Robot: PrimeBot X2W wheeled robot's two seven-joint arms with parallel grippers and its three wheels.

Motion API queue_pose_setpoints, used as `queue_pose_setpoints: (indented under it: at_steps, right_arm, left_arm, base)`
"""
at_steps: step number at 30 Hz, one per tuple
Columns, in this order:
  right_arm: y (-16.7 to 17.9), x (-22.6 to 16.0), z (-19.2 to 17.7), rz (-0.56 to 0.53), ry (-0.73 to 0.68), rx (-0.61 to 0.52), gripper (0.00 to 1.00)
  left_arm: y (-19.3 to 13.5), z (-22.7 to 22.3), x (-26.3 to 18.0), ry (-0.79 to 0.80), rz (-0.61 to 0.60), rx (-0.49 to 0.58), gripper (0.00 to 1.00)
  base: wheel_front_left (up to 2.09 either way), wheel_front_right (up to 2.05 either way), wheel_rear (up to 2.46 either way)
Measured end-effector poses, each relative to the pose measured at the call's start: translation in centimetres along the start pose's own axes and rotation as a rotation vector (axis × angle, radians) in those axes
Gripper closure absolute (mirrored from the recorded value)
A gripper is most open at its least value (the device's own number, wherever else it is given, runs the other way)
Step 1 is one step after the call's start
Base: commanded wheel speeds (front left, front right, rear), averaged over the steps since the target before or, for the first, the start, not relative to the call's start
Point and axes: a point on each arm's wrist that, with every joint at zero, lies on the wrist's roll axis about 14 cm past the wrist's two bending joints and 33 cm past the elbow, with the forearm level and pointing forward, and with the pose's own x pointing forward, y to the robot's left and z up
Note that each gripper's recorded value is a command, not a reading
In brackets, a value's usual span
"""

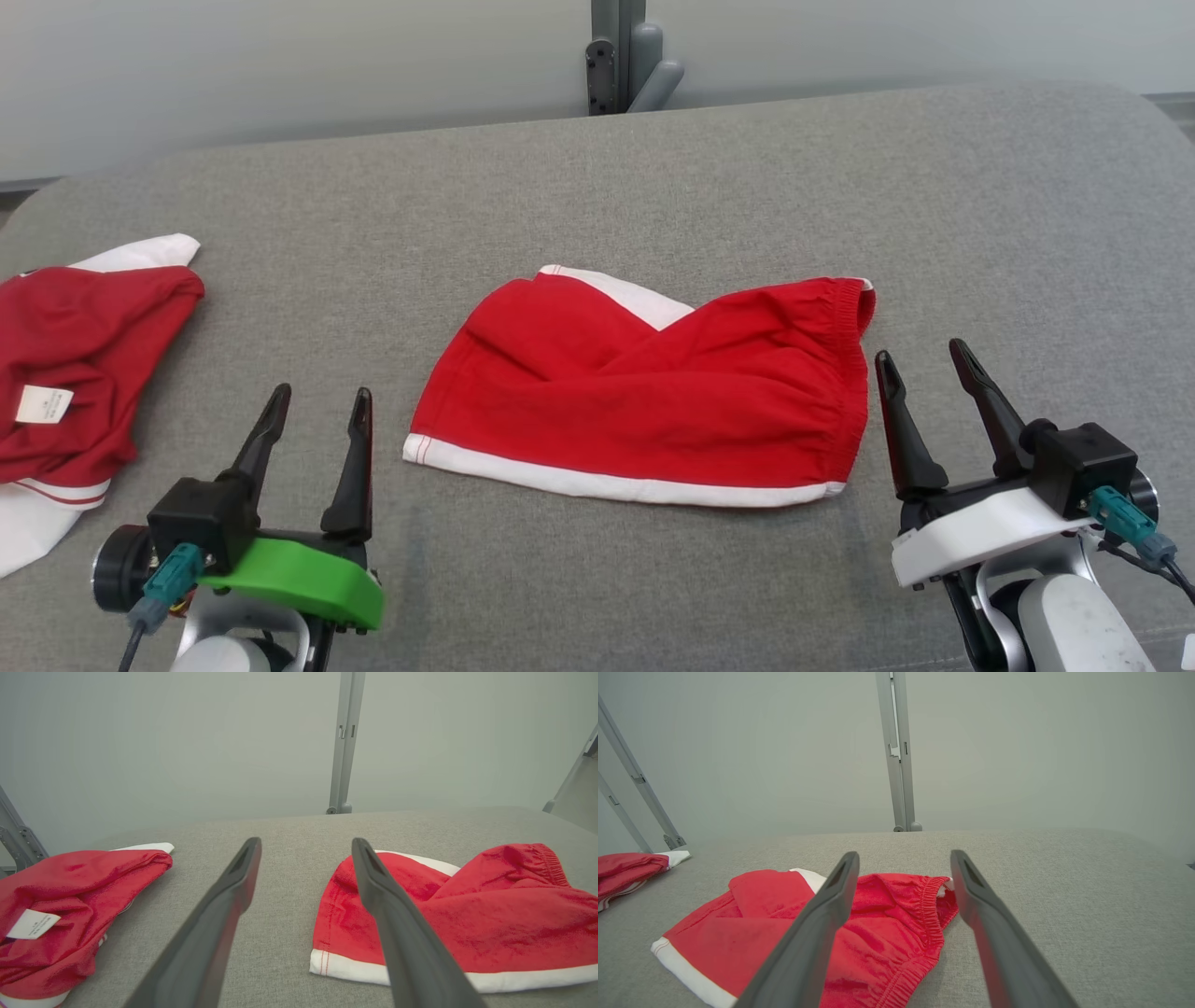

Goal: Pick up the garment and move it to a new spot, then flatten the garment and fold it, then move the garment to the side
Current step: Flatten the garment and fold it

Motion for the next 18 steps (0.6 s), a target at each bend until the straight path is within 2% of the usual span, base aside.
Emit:
queue_pose_setpoints:
  at_steps: [5, 11, 18]
  right_arm:
    - [0.0, 0.4, -1.4, -0.004, 0.036, 0.013, 0.00]
    - [-0.2, 0.6, -2.9, -0.016, 0.068, 0.030, 0.00]
    - [-1.1, 0.4, -4.4, -0.050, 0.104, 0.039, 0.00]
  left_arm:
    - [-1.6, -3.8, 1.0, 0.146, -0.077, -0.056, 0.00]
    - [-2.3, -10.6, 0.8, 0.412, -0.128, -0.113, 0.00]
    - [-1.9, -13.8, 2.1, 0.498, -0.132, -0.125, 0.00]
  base:
    - [0.00, 0.00, 0.00]
    - [0.00, 0.00, 0.00]
    - [0.00, 0.00, 0.00]
